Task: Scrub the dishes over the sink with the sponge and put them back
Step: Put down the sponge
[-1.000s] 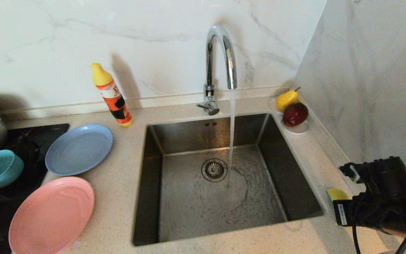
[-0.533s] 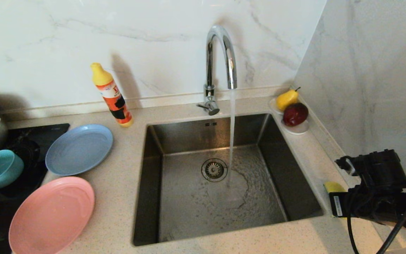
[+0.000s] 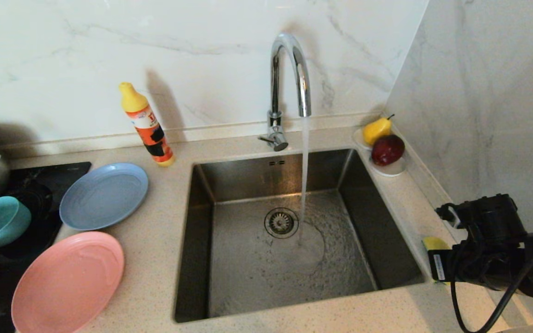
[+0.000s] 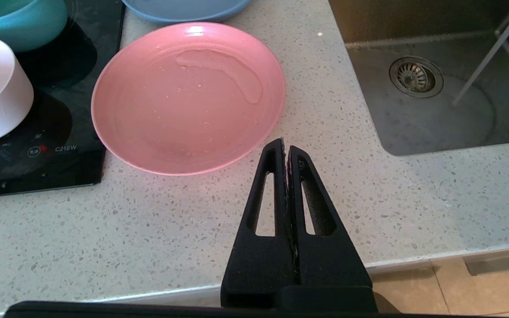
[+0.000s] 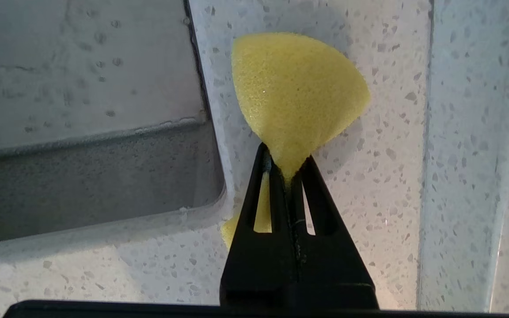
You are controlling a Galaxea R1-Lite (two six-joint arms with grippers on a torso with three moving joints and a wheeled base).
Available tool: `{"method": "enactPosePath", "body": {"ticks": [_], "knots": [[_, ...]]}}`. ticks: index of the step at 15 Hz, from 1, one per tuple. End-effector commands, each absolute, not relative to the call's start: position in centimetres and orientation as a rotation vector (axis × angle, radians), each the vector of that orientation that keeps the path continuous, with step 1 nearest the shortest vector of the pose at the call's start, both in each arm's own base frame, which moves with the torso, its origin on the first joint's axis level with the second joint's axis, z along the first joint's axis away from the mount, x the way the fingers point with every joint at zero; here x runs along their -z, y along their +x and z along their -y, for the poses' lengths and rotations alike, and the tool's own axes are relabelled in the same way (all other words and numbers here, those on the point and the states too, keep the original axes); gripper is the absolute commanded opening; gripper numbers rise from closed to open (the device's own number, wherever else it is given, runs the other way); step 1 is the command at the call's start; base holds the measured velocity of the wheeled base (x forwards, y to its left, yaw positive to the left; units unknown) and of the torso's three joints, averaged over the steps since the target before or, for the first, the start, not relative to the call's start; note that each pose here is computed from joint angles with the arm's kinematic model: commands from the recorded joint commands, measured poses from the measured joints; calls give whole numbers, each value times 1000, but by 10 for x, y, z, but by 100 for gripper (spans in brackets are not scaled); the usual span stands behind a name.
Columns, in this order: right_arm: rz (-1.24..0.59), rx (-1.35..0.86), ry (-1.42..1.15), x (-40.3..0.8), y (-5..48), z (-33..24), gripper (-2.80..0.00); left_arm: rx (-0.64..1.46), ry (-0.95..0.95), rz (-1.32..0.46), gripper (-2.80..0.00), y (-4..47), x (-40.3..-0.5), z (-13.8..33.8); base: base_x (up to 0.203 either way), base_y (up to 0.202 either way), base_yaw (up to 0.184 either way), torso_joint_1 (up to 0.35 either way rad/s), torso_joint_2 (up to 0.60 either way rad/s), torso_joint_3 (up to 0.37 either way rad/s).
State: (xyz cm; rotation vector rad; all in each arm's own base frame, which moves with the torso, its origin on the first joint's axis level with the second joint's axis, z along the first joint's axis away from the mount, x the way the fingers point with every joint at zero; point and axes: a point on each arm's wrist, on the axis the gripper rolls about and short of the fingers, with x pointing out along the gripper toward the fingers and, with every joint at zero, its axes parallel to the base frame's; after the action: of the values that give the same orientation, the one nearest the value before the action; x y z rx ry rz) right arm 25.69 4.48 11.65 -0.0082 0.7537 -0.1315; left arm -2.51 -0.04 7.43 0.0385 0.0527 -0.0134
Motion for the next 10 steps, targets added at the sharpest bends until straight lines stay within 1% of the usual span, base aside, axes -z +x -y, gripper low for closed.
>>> {"method": "enactPosePath", "body": {"ticks": [1,2,3,10], "knots": [[-753,130,-16,-116,259,-45,-280,13,38,-53,-280,-25,-74,0,0,0,0,0,0,0],[-754,131,-16,-116,259,-45,-280,13,39,-54,-280,-25,-74,0,0,0,0,0,0,0],[-752,130,-14,-116,259,-45,0,13,38,-53,-280,-25,-74,0,0,0,0,0,0,0],[-739,131,-12,-120,259,-45,0,13,39,-53,-280,-25,-74,0,0,0,0,0,0,0]]}}
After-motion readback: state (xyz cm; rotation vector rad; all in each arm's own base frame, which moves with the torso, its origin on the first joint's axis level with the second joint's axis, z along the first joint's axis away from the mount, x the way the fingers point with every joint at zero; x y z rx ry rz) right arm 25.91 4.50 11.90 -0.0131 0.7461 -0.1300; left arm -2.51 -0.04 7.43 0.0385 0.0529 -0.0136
